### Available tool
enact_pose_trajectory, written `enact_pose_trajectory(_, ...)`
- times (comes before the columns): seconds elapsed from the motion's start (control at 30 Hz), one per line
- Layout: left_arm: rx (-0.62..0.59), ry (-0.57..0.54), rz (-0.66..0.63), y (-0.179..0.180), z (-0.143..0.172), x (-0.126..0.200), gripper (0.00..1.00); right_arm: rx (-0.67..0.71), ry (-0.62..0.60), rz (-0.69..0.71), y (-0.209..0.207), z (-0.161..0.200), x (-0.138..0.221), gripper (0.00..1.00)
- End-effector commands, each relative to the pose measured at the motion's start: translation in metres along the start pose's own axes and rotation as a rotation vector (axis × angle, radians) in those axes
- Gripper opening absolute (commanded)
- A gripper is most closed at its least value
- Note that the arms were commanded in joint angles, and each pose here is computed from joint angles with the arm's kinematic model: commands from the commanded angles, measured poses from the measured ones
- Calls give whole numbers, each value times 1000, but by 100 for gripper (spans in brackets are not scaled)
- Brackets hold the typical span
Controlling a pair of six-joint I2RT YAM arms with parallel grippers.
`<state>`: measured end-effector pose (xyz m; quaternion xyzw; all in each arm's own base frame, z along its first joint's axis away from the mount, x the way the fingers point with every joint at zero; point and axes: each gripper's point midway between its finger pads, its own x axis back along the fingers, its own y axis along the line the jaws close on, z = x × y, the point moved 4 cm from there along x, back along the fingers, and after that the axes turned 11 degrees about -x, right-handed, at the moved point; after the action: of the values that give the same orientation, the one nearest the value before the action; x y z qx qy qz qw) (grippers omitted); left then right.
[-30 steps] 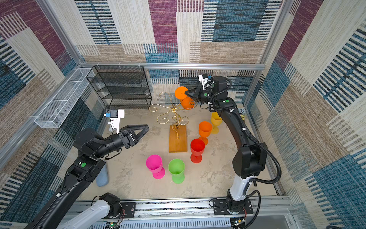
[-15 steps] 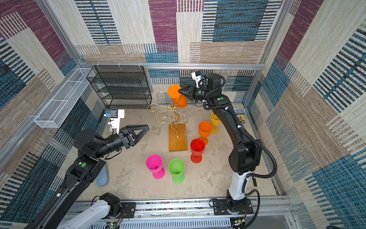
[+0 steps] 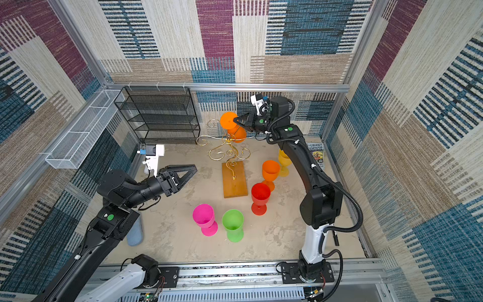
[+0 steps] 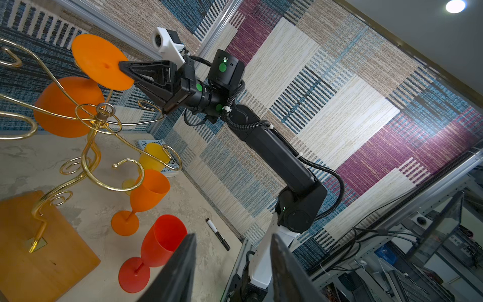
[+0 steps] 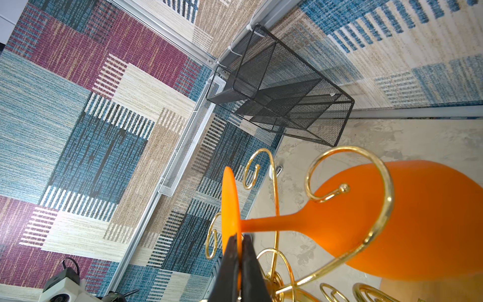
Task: Take the wine glass off the wine glass rack
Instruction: Pick up the wine glass from the wine glass rack.
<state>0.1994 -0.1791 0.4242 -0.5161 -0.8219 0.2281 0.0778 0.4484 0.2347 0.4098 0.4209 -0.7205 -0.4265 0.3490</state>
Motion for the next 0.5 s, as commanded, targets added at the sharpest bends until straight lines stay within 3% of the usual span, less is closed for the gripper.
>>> enact_pose_trajectory(0.0,-33,-10,29,-5,-4,0,48,44,-6,-33,14,0,0,0)
enact_pose_trajectory(0.47,-35,-6,22,-6,-4,2,48,37,16,-41,11,-28,-30,0)
